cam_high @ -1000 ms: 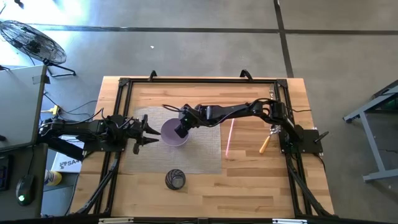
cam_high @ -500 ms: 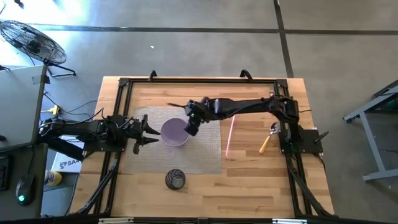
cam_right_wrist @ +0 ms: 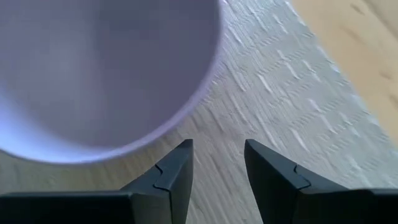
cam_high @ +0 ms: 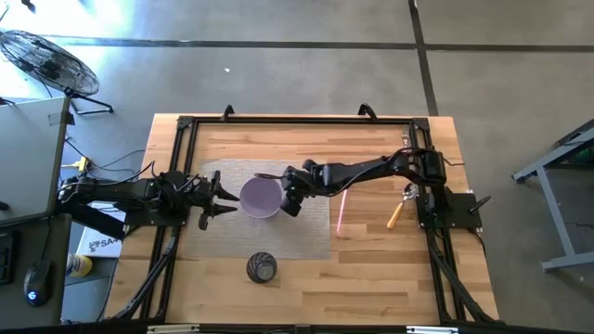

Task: Pick & Place Utensil
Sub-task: Put the purple bowl on the gray placemat, then put the blue cup on the gray placemat above the purple bowl

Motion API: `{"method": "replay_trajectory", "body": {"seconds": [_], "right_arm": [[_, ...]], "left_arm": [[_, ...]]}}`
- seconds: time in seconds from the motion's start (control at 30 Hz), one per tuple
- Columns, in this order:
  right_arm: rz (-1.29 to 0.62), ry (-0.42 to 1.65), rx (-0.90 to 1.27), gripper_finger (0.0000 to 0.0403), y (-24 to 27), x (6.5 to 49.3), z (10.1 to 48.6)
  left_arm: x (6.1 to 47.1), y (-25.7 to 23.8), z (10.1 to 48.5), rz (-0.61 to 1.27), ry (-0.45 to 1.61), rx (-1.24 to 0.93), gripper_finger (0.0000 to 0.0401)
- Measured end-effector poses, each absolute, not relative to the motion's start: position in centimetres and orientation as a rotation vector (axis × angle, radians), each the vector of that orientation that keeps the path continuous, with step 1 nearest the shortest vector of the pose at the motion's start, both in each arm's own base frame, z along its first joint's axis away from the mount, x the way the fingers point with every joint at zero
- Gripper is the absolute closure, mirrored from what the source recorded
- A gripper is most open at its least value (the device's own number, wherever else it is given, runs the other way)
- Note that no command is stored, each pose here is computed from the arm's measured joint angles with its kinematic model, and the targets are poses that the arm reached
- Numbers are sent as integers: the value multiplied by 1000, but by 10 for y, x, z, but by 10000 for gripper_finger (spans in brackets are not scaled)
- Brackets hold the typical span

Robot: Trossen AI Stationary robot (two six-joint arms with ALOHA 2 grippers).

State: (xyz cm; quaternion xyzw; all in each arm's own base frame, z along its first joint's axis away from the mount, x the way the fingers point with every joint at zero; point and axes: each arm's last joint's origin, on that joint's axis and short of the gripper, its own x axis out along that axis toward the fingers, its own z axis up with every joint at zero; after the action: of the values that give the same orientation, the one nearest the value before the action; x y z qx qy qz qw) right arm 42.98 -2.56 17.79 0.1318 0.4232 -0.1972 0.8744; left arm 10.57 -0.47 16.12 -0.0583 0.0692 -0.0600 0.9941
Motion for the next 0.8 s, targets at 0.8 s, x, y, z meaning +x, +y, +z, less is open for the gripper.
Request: {"method": "replay_trajectory", "body": {"seconds": [0.8], "right_arm": [[-230,813,211,265,19,415,211]], "left_arm": [[106,-5,161,-121,138,-117,261]]}}
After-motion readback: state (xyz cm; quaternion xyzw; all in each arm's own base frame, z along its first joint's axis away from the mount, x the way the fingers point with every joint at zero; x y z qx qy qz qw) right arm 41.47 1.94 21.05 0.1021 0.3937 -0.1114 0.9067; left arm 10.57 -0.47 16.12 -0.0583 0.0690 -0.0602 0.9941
